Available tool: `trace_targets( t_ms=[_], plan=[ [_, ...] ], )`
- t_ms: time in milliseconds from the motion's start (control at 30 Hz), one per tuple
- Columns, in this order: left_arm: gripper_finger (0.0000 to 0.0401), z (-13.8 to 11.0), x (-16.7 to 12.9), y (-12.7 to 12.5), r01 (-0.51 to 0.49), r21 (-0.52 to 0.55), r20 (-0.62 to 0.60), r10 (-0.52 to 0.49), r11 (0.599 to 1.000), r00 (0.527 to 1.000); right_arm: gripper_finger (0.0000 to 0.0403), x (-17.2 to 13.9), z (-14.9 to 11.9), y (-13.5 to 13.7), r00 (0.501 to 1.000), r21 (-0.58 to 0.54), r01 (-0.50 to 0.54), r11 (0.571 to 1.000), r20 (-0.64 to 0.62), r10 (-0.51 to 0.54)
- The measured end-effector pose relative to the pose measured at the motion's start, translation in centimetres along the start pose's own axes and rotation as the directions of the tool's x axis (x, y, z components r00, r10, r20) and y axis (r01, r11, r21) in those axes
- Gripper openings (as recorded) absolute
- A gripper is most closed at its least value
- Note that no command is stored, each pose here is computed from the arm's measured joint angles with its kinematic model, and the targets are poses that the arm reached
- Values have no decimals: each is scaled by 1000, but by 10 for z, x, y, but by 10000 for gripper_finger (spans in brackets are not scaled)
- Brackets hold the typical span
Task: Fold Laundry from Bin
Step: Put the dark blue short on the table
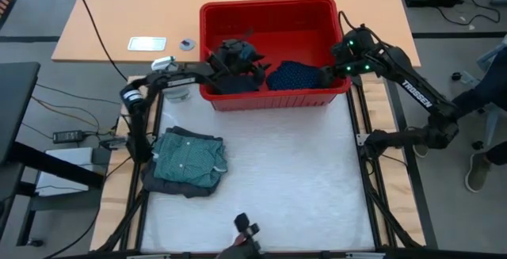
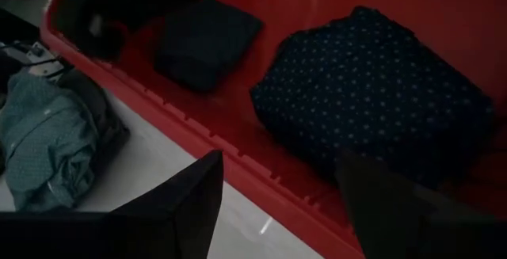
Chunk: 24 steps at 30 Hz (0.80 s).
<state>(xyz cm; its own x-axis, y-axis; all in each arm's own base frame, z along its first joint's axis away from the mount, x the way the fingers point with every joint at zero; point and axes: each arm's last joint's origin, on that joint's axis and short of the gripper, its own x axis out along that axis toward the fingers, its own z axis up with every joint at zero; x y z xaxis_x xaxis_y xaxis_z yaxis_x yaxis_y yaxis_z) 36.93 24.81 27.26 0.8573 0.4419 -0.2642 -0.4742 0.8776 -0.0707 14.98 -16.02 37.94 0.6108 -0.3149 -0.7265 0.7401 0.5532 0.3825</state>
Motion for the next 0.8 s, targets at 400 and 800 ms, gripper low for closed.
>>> trace_targets(
  t_ms=[400, 800],
  plan=[
    [233, -51, 44, 9, 30, 9, 11, -30, 1000, 999, 251, 26, 7, -5, 997, 56, 41, 998, -64, -38],
    [233, -68, 31, 39, -44, -57, -259, 28, 997, 966, 251, 55, 16, -11, 991, 53, 91, 994, -99, -85]
  ],
)
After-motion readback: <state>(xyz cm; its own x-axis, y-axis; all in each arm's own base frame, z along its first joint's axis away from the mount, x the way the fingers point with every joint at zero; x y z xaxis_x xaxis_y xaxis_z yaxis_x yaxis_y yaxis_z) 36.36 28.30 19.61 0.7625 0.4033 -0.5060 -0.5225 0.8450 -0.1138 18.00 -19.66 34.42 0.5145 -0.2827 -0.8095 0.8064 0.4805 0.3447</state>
